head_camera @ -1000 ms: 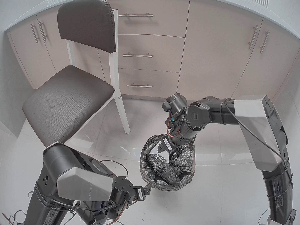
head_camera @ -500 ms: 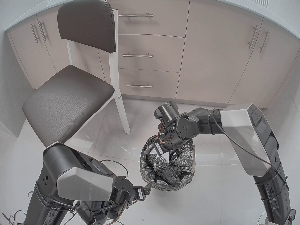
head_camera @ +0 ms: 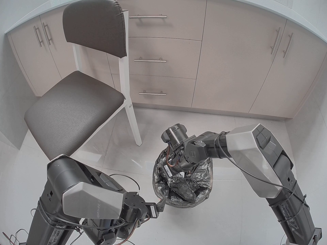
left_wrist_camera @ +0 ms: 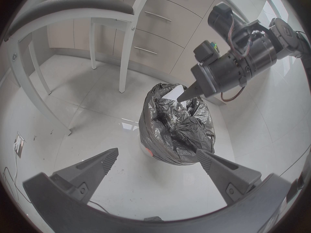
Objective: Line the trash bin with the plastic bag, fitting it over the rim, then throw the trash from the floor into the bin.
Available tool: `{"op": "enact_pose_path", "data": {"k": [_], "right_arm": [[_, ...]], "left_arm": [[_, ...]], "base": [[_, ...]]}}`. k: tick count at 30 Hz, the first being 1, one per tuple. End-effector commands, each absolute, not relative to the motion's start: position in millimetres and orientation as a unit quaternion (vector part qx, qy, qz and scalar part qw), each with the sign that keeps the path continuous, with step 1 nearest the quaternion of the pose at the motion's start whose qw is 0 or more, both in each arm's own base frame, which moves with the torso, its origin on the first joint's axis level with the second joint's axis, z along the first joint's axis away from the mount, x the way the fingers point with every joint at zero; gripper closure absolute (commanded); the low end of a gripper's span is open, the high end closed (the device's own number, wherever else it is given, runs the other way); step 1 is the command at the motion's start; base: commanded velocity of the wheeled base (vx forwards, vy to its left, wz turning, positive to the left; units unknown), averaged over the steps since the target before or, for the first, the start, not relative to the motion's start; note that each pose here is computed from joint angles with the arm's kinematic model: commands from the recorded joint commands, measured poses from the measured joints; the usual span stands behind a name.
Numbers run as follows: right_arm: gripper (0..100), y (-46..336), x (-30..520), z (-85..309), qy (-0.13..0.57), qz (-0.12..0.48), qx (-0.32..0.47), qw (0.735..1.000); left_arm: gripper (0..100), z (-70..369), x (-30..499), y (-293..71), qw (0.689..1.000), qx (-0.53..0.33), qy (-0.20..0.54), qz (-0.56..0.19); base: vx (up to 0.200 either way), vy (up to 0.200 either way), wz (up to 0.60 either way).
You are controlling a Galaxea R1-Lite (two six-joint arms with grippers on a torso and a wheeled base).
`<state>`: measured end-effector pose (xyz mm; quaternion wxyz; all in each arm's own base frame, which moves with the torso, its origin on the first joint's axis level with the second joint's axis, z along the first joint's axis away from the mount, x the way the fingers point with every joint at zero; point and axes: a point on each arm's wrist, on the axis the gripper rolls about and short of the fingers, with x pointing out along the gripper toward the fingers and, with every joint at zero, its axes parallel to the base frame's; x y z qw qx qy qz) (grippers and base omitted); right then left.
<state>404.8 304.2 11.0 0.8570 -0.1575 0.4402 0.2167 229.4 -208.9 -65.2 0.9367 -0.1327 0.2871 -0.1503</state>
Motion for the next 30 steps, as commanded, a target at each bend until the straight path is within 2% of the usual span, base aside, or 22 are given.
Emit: {"op": "enact_pose_path", "data": {"k": [1, 6, 11, 20, 30], "right_arm": [[100, 301, 408, -7, 0.455, 0.211, -0.162, 0.850], [100, 290, 415, -21, 0.465, 0.196, -0.161, 0.848], [100, 289, 426, -39, 0.437, 0.181, -0.157, 0.867], [100, 279, 431, -64, 0.453, 0.171, -0.161, 0.860], [100, 264, 443, -86, 0.447, 0.157, -0.150, 0.868]], "left_arm": [[0, -66, 229, -209, 0.937, -0.132, 0.288, -0.150], [0, -66, 229, -209, 0.937, -0.132, 0.288, -0.150], [0, -66, 229, -209, 0.937, -0.132, 0.288, -0.149], [0, -66, 230, -209, 0.937, -0.132, 0.287, -0.149], [0, -66, 230, -209, 0.937, -0.132, 0.287, -0.149]], "base": [[0.000, 0.000, 0.00], [0.000, 0.000, 0.00], [0.000, 0.000, 0.00], [0.000, 0.000, 0.00], [0.000, 0.000, 0.00]]}}
